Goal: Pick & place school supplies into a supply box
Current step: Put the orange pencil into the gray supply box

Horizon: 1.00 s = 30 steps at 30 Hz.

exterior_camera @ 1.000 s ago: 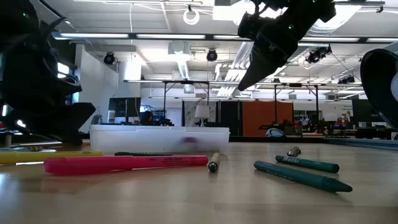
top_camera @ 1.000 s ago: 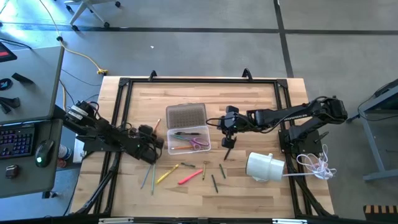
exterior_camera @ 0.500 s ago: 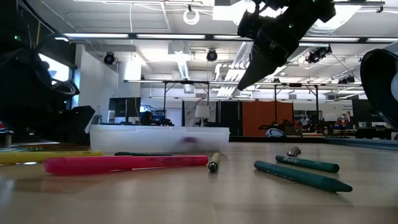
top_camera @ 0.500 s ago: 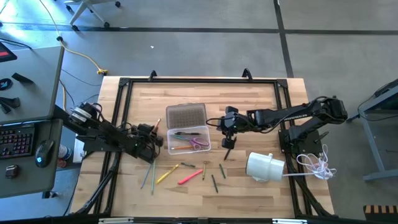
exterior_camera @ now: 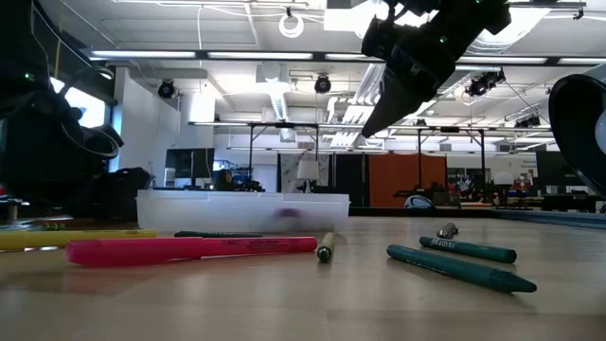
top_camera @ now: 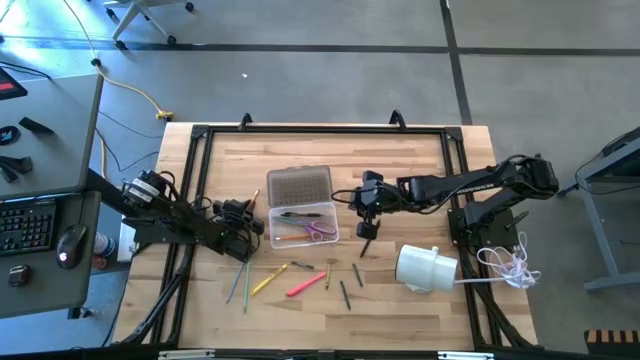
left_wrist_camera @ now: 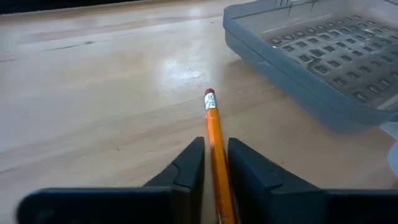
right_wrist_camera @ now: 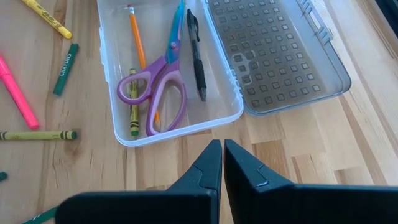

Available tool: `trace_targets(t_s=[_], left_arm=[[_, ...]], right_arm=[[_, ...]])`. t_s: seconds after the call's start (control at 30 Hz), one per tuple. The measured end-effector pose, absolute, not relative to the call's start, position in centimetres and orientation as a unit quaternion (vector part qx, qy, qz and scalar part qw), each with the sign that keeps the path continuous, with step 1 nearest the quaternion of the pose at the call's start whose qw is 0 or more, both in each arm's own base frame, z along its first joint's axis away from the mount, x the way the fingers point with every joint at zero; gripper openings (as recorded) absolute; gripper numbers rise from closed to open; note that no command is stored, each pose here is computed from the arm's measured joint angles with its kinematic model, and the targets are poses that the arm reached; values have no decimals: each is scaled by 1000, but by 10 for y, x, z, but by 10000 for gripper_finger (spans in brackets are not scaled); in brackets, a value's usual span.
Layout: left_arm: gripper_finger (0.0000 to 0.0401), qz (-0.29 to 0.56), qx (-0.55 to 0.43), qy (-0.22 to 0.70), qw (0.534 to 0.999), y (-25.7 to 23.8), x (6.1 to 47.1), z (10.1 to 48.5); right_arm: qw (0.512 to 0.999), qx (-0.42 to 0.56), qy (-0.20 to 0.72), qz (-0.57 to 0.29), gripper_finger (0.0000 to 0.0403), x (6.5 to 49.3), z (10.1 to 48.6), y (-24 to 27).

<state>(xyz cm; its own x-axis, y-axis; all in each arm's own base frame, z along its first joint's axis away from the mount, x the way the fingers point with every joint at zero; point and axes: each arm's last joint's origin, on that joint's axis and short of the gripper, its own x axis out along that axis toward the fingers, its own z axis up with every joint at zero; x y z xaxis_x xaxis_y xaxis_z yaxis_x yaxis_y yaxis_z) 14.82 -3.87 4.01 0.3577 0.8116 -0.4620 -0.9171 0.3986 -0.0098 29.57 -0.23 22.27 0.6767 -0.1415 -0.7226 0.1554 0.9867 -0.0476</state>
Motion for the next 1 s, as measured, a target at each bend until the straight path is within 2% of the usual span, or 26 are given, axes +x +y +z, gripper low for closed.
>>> trace_targets(t_s=[0.1,0.13,0.4,0.73,0.87,1.0], left_arm=[[41,531,-139,190,814,-39,149,41],[38,530,-140,189,814,-39,150,41],[38,533,-132,205,810,-46,164,60],[38,535,-99,221,810,-55,184,137],[38,485,-78,251,834,-64,203,175],[37,349,-45,327,877,-77,232,198]], right_arm=[[916,9,394,-81,2,296,223,-2],[916,9,394,-81,1,296,223,-2],[915,9,394,-81,1,296,223,-2],[914,9,397,-81,1,295,222,-2],[914,9,398,-81,2,295,222,-2],[914,4,398,-79,1,295,222,-2]])
